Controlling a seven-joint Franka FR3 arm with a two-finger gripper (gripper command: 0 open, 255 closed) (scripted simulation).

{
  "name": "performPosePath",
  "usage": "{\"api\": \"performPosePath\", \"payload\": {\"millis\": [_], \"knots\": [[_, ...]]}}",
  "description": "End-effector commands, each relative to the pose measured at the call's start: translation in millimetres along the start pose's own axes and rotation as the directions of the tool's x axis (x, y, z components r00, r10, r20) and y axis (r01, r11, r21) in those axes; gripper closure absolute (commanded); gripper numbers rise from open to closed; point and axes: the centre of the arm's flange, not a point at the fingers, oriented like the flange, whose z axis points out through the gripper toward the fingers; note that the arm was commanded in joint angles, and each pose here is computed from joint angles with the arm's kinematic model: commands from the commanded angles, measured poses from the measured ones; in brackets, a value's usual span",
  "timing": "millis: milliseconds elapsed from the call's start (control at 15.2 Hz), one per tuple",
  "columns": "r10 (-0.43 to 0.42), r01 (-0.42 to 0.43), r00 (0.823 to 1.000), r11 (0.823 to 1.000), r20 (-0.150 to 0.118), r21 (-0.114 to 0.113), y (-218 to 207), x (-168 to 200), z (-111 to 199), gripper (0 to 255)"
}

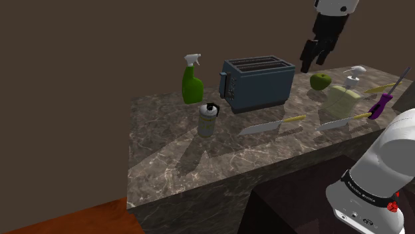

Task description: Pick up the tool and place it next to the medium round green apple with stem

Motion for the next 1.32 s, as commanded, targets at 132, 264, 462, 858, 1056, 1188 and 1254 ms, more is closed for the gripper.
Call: {"api": "performPosePath", "payload": {"millis": [132, 264, 462, 858, 1056, 1188, 1254], "knots": [[-0.159, 0.159, 0.987, 0.987, -0.008, 0.014, -7, 7, 24, 0], [-0.314, 0.314, 0.949, 0.949, -0.018, 0.026, -14, 13, 47, 0], [-0.529, 0.53, 0.848, 0.847, -0.037, 0.04, -28, 19, 82, 0], [-0.857, 0.861, 0.508, 0.505, -0.081, 0.055, -61, 22, 151, 0], [-0.951, 0.957, 0.289, 0.285, -0.105, 0.053, -78, 18, 185, 0], [-0.958, 0.963, 0.267, 0.263, -0.107, 0.053, -80, 17, 194, 0], [-0.958, 0.963, 0.267, 0.263, -0.107, 0.053, -81, 17, 199, 0]]}}
